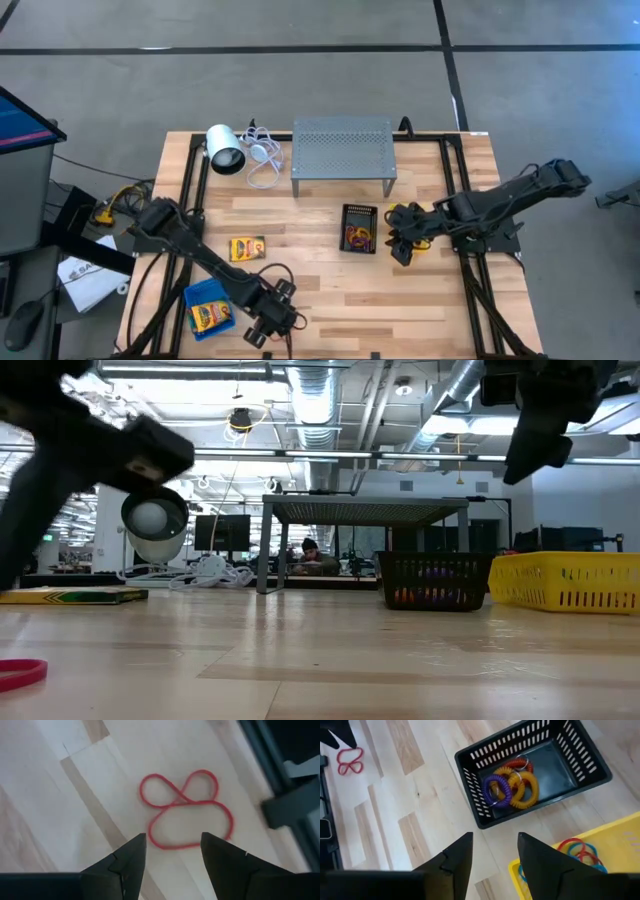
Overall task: Pick & Place Office Desk Supplies
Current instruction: Put the red rubber band into the yellow basket
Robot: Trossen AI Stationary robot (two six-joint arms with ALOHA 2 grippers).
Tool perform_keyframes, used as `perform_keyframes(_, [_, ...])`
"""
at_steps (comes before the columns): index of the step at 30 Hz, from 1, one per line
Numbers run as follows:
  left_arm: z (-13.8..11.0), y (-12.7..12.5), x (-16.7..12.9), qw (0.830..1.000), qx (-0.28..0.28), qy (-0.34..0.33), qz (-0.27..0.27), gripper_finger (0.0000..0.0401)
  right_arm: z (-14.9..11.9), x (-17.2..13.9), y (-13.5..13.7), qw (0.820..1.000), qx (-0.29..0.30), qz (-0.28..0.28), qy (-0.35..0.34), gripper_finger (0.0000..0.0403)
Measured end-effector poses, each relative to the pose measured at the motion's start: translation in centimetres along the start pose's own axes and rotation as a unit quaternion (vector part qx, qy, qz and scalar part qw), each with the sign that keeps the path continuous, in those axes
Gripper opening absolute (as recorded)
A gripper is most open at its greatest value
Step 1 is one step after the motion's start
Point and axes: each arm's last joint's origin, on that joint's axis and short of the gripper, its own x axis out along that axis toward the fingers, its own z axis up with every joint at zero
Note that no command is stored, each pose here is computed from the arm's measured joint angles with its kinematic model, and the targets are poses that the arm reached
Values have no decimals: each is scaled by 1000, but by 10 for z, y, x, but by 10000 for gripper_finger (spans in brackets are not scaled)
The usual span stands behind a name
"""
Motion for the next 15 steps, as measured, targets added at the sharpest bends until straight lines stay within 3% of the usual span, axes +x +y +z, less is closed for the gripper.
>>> perform_keyframes(15, [2,1,11,999,-10,-12,31,185,-7,31,16,999,-21,-10,31,150])
